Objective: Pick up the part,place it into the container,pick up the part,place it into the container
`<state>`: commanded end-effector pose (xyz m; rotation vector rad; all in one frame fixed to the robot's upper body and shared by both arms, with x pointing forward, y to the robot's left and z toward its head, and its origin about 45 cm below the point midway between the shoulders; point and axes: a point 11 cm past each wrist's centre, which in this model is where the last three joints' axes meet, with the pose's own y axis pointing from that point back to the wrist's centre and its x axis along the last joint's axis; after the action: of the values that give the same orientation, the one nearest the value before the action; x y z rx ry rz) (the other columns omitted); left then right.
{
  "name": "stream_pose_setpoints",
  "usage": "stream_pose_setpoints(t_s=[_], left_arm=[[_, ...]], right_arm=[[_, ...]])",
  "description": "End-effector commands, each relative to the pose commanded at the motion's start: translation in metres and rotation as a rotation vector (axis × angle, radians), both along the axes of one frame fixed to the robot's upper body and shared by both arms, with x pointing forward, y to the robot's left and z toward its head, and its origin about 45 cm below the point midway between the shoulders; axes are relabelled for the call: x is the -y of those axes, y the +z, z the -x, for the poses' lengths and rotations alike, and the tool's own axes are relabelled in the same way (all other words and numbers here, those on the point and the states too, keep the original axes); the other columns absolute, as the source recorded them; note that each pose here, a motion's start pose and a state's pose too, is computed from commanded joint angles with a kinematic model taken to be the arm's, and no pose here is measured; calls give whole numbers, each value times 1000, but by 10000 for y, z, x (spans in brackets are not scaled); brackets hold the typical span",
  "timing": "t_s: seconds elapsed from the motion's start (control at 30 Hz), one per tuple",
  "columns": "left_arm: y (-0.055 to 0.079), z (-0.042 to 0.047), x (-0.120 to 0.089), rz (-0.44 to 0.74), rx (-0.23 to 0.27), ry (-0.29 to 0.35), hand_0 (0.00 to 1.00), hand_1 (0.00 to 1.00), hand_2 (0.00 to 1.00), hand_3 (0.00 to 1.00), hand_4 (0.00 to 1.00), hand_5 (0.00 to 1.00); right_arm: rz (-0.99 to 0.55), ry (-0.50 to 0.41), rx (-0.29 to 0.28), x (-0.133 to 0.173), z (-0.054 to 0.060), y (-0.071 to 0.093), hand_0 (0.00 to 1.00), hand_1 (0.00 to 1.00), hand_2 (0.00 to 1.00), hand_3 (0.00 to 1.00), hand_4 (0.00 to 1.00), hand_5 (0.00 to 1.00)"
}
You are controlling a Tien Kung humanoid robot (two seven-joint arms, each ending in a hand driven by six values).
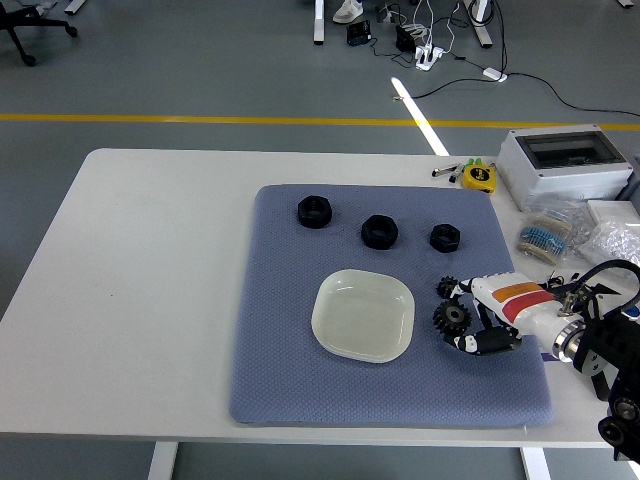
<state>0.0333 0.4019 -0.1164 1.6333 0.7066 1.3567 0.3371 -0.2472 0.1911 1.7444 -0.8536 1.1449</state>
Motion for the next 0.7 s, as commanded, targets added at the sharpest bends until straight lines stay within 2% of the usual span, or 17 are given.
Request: stream_pose_setpoints(t_s=[0.27,0.4,0.57,0.67,0.7], left_arm=[[2,0,-6,0,1,1,682,646,680,557,632,589],[2,10,-12,0,1,1,684,646,680,556,632,590],[3,28,-22,-2,-1,3,683,646,677,557,631,587],[5,28,-26,-4,-3,4,683,646,677,557,631,587],[6,21,-25,-5,-4,2,684,644,679,556,631,589]], right_arm=[[-29,78,84,-304,4,283,2,30,166,327,769,371],[-44,132,94,-517,-8,354,2,29,163,336,774,367],[-41,189,77,-807,-53,318,2,68,196,366,768,364],[-38,198,27,-941,-116,216,2,68,196,366,768,364],[-32,197,20,-962,-138,186,124,193,326,419,748,420]])
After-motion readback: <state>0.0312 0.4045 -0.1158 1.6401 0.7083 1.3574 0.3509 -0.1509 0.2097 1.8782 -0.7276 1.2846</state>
